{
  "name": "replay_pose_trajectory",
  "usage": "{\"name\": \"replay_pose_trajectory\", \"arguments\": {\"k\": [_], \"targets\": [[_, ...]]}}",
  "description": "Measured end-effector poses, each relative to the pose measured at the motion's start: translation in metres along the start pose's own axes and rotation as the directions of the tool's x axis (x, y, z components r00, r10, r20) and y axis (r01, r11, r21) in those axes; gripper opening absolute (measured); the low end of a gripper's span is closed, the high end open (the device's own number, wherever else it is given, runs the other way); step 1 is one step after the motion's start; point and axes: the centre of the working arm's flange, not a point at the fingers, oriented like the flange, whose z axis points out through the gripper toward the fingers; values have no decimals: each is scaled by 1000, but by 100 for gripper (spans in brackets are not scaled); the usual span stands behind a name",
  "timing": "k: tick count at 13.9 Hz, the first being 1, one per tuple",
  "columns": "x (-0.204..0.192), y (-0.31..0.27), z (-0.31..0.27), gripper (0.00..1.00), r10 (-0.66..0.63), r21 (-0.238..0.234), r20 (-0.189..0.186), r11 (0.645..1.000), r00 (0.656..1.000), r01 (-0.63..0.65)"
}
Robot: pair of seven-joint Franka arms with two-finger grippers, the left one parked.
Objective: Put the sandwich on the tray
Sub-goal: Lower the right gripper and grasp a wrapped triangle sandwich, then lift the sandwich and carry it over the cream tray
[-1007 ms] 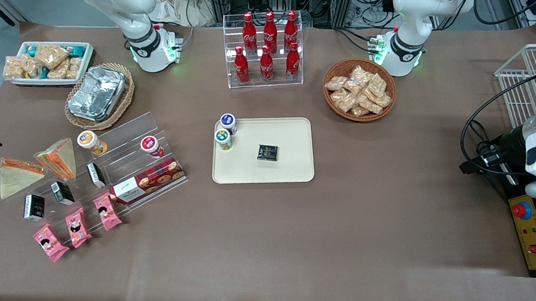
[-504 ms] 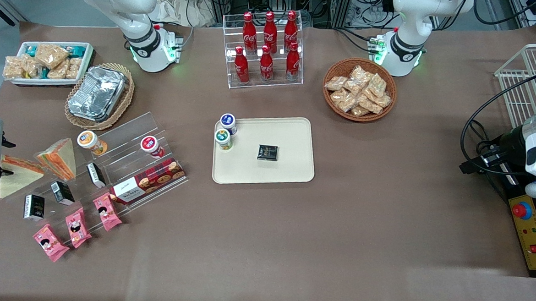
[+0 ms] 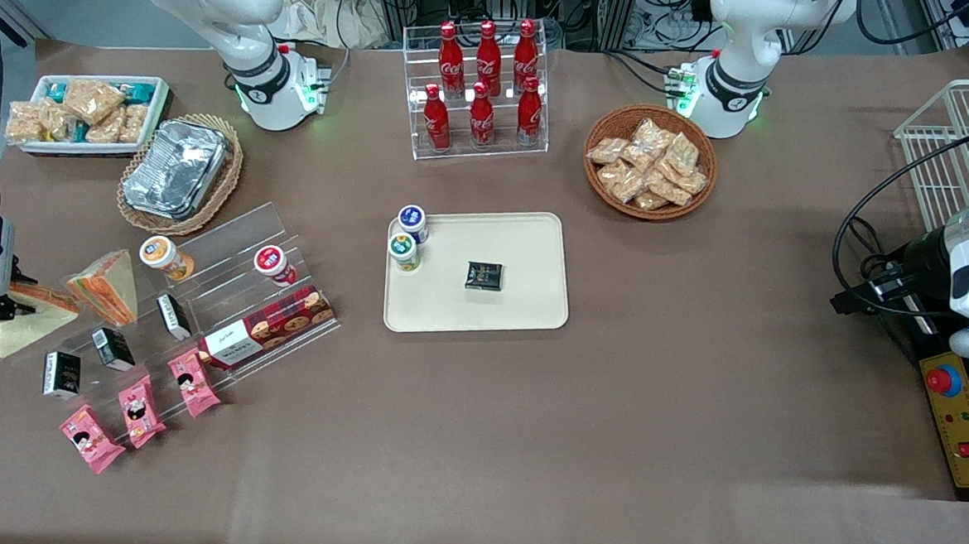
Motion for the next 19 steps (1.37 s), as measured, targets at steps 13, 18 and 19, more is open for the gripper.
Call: {"name": "replay_pose_trajectory", "arguments": {"k": [13, 18, 19], "targets": [[15, 20, -97, 17, 61, -64, 2, 996, 998, -61], [83, 45, -124, 17, 194, -15, -45, 981, 980, -195], [104, 53, -128, 17, 230, 1, -50, 973, 972, -230]]}}
